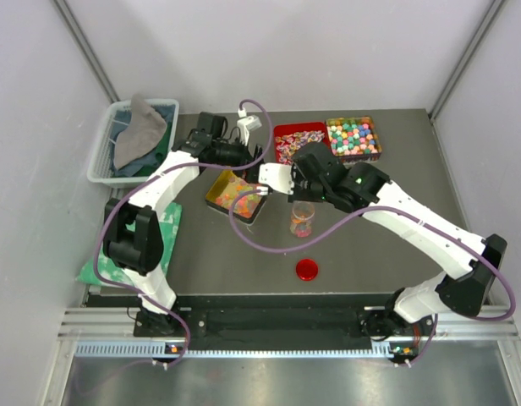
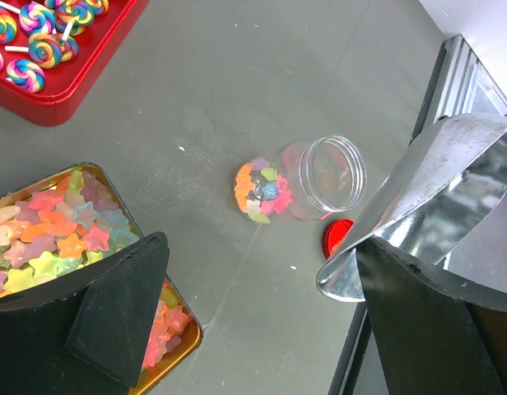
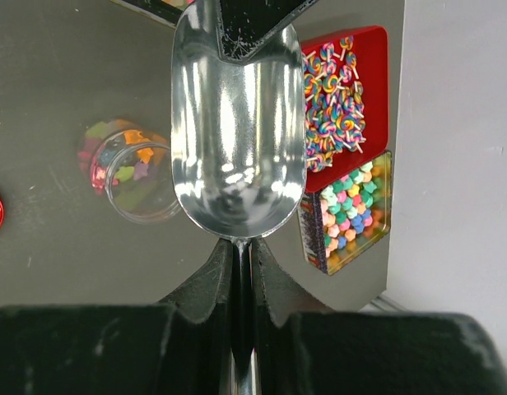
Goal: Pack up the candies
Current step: Scoop the fake candies from the storage box.
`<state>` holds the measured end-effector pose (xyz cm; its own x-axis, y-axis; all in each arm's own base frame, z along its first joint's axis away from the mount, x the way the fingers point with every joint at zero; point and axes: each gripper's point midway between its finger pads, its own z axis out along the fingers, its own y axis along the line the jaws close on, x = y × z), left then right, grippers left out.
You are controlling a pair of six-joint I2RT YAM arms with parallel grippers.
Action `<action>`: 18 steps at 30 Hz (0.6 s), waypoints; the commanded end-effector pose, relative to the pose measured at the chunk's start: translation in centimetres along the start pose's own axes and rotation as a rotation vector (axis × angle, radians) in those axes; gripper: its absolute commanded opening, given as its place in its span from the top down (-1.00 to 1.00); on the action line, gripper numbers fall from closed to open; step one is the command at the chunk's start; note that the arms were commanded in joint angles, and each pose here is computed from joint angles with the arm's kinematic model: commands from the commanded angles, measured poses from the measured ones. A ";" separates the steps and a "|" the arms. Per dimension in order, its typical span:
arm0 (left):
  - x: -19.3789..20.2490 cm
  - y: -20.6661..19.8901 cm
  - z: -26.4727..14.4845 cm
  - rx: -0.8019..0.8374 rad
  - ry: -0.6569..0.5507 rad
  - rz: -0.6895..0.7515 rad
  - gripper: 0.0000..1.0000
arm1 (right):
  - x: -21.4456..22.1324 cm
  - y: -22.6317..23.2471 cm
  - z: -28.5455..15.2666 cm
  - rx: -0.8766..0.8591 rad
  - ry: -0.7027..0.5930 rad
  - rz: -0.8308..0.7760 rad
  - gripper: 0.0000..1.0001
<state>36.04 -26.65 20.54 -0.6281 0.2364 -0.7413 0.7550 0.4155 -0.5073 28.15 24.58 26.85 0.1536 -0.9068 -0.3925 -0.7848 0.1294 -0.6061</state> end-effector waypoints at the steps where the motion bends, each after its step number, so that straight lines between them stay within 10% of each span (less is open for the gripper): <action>1: -1.0 0.6 -0.5 -0.049 -0.022 0.052 -0.98 | -4.4 -2.9 -2.4 0.092 -0.190 0.073 1.00; 18: -4.1 9.2 -8.5 -0.358 -0.156 0.006 -0.98 | -1.6 -3.7 -0.2 0.194 -0.048 -0.014 1.00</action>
<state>41.44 -20.13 22.13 -0.6268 0.1114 -0.7711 0.6736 0.5748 -0.4645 29.82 24.97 27.29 0.1559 -0.9058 -0.3940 -0.7235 0.1668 -0.6699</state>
